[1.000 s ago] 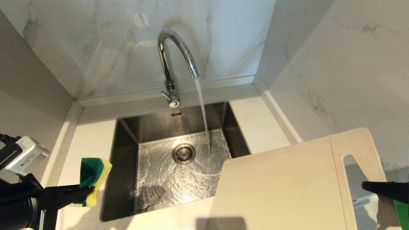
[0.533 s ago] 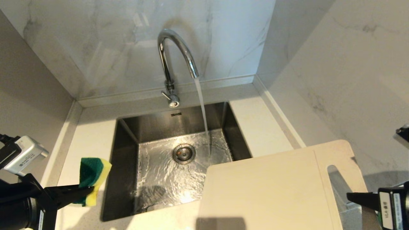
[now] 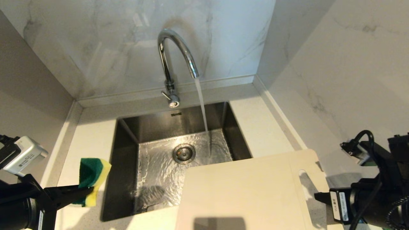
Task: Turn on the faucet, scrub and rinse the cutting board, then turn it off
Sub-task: Put down the cutting board
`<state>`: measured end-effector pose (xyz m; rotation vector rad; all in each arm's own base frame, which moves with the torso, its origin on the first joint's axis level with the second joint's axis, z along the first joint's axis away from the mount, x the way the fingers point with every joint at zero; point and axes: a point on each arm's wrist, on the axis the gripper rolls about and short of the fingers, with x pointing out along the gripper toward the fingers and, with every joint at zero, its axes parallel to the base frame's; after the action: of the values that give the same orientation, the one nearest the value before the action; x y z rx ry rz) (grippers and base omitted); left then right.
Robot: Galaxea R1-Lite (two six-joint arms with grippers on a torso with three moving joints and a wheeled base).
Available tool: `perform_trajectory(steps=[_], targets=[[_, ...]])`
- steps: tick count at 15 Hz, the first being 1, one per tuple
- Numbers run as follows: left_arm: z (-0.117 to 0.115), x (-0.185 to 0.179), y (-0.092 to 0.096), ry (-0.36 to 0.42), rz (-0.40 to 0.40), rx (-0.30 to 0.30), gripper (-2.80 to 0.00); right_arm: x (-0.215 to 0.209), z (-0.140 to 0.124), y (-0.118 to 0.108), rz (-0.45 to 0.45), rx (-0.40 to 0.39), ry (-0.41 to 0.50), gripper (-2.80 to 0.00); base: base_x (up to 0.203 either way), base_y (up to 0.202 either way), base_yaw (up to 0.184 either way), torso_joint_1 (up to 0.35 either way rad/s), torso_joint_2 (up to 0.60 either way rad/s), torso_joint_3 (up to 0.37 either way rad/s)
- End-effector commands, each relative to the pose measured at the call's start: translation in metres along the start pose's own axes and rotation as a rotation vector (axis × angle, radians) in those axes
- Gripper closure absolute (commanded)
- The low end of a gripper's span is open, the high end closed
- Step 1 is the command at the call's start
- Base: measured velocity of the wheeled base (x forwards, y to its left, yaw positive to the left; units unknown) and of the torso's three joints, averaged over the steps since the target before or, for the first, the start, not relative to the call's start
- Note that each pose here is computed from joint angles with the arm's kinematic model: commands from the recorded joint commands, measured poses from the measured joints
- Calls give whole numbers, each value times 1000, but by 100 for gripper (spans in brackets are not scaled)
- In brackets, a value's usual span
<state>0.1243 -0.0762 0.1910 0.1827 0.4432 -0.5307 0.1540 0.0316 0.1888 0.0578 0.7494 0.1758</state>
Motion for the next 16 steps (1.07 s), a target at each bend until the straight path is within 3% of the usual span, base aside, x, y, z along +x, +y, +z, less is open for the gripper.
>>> perform_trajectory(steps=[1,9,16], targets=[[1,-2,0,-10,0,-5,0,34,-6,-2,2,2,7,0,0,0,0,0,0,0],[-3,-1,0,2,0,-3,0,87,-32,-7,6,6,-7,0,0,0,0,0,0,0],[-4,2,0,19,-1,-3,0,113,-27,-7,18,56,-47,0,0,0,0,0,0,0]])
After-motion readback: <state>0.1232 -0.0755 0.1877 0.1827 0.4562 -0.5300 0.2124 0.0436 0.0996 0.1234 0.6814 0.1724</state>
